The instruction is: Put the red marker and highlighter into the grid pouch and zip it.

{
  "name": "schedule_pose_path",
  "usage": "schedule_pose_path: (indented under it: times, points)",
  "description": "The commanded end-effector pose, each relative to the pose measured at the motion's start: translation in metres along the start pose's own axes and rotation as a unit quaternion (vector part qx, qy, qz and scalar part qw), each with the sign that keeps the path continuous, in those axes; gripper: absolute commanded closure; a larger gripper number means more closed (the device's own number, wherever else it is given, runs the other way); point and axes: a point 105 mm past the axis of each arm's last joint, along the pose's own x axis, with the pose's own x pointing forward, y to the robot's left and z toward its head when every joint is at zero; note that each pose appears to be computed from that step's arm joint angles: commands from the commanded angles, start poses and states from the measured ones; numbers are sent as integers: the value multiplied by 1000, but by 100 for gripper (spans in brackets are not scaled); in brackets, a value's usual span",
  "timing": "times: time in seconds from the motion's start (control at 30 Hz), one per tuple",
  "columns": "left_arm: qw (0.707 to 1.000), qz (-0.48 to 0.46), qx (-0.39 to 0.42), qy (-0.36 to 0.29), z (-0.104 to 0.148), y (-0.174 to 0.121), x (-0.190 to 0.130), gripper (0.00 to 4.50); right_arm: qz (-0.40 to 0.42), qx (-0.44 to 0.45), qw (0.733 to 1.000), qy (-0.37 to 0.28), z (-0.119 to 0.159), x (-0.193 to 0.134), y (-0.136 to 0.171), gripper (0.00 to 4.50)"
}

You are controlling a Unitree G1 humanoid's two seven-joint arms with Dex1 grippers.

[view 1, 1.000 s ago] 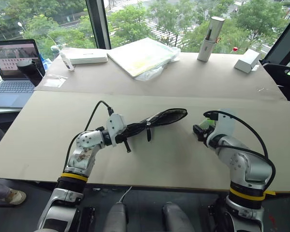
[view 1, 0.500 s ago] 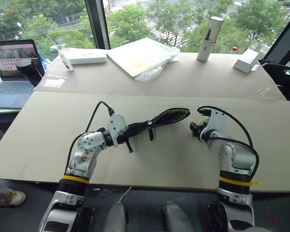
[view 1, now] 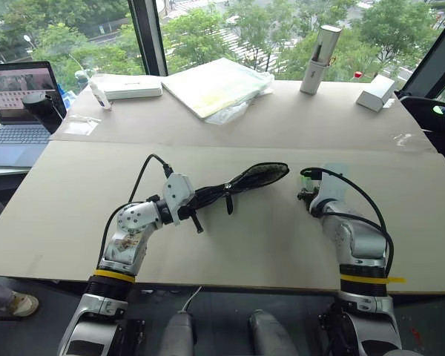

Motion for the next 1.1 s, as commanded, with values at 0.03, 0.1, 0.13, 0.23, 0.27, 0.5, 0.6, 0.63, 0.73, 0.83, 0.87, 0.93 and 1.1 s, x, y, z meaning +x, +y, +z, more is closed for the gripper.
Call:
schedule_pose_path:
  times: [0.03,0.1,0.13,0.23,0.27,0.5,0.6,0.63,0.73,0.83,0.87,0.93,1.1]
  points:
    - [1000,8,14,-12,7,6,-3,450,3,-32,999,-12,0,-1,-1,345]
    - [1000,8,14,-11,6,6,-3,450,23,-44,998,-31,8,-3,0,345]
    - [1000,7,14,-11,6,6,-3,450,30,-53,997,-39,11,-4,1,345]
    - [1000,3,12,-9,3,4,-4,450,108,-64,984,-127,51,-14,8,345]
    - [1000,1,11,-9,2,4,-4,450,121,-97,972,-178,72,-21,3,345]
    - [1000,-9,11,-9,4,4,-3,450,238,-387,842,-290,106,-67,1,345]
    - [1000,-11,12,-10,7,4,-3,450,274,-472,789,-283,98,-78,1,345]
    - [1000,-11,13,-10,7,5,-2,450,284,-494,772,-281,95,-81,3,345]
    - [1000,-13,13,-11,9,5,-2,450,299,-539,735,-283,90,-84,9,345]
    - [1000,-15,13,-12,9,5,0,450,308,-569,702,-296,87,-86,19,345]
    - [1000,-16,13,-12,9,5,0,450,311,-575,696,-299,87,-86,22,345]
    - [1000,-16,13,-12,9,4,0,450,312,-584,684,-304,86,-86,26,345]
    - [1000,-17,12,-12,10,4,0,450,326,-617,650,-302,73,-83,34,345]
